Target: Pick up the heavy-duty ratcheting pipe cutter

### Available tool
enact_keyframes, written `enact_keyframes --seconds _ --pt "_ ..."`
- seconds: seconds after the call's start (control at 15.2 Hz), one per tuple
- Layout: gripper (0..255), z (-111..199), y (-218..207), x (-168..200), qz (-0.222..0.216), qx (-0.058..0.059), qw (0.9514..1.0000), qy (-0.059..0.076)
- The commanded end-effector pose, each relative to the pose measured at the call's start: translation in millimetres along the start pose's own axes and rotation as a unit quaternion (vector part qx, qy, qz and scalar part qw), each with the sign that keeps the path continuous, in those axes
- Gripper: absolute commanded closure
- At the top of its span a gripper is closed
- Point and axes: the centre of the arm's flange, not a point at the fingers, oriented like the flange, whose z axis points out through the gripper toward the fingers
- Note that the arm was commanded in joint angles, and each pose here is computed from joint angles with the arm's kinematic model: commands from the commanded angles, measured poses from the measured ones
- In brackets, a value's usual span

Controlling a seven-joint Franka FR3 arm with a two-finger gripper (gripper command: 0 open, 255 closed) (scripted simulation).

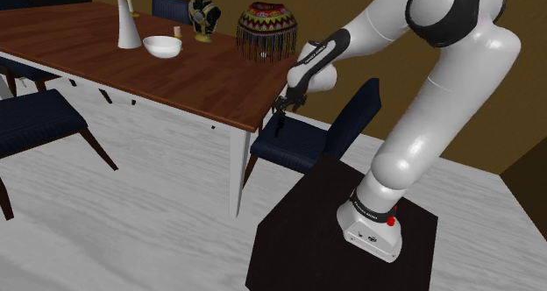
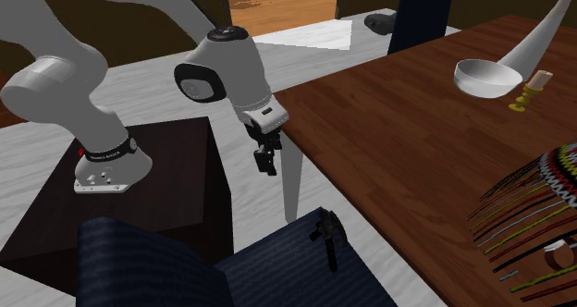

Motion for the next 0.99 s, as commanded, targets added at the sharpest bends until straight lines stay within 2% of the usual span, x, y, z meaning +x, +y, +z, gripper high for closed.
enact_keyframes --seconds 0.0,0.4,0.79,0.92 --pt "0 17.5 13.6 9.9 0.011 -0.003 0.9999 0.012" --pt "0 71.9 49.4 43.4 0.041 -0.011 0.9981 0.044" --pt "0 123.5 88.1 78.1 0.072 -0.019 0.9944 0.075" --pt "0 133.8 92.3 80.5 0.075 -0.02 0.9939 0.079"
